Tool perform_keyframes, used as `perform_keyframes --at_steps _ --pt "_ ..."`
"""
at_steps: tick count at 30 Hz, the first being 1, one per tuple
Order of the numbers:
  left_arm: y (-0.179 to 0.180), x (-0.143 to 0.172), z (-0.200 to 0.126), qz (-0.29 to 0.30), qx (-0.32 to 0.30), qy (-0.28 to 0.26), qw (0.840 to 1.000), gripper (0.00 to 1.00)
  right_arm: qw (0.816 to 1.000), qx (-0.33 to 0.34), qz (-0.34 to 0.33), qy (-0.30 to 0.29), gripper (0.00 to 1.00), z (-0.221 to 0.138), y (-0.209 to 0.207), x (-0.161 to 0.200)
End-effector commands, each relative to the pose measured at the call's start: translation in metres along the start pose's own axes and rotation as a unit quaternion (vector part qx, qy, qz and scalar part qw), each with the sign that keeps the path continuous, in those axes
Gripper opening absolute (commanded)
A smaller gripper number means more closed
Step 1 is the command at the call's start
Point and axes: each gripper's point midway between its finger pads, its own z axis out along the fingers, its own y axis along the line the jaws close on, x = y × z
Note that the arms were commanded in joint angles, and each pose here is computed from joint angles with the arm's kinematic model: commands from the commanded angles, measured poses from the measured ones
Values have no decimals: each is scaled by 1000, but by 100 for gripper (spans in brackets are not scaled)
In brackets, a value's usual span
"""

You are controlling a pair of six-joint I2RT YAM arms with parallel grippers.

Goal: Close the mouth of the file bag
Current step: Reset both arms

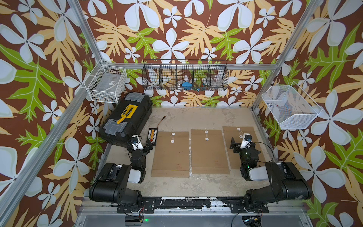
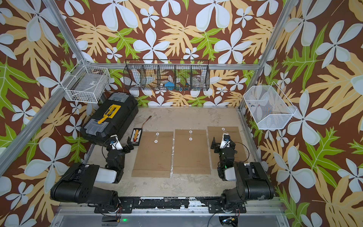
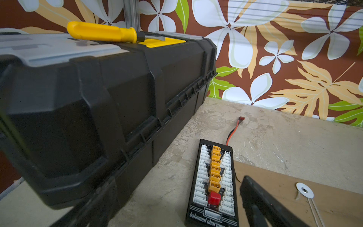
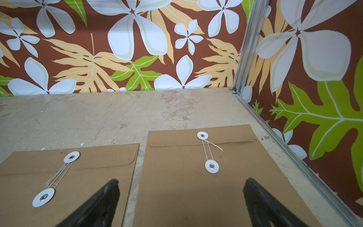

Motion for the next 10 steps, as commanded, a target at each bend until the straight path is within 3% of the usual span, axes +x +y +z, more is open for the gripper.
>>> perform_keyframes --at_steps 1,10 --pt "-1 -7 1 1 0 -13 1000 100 1000 1 2 -6 100 1 0 -4" --pt "-14 -5 0 19 36 -9 999 100 1000 1 2 -6 100 1 0 -4"
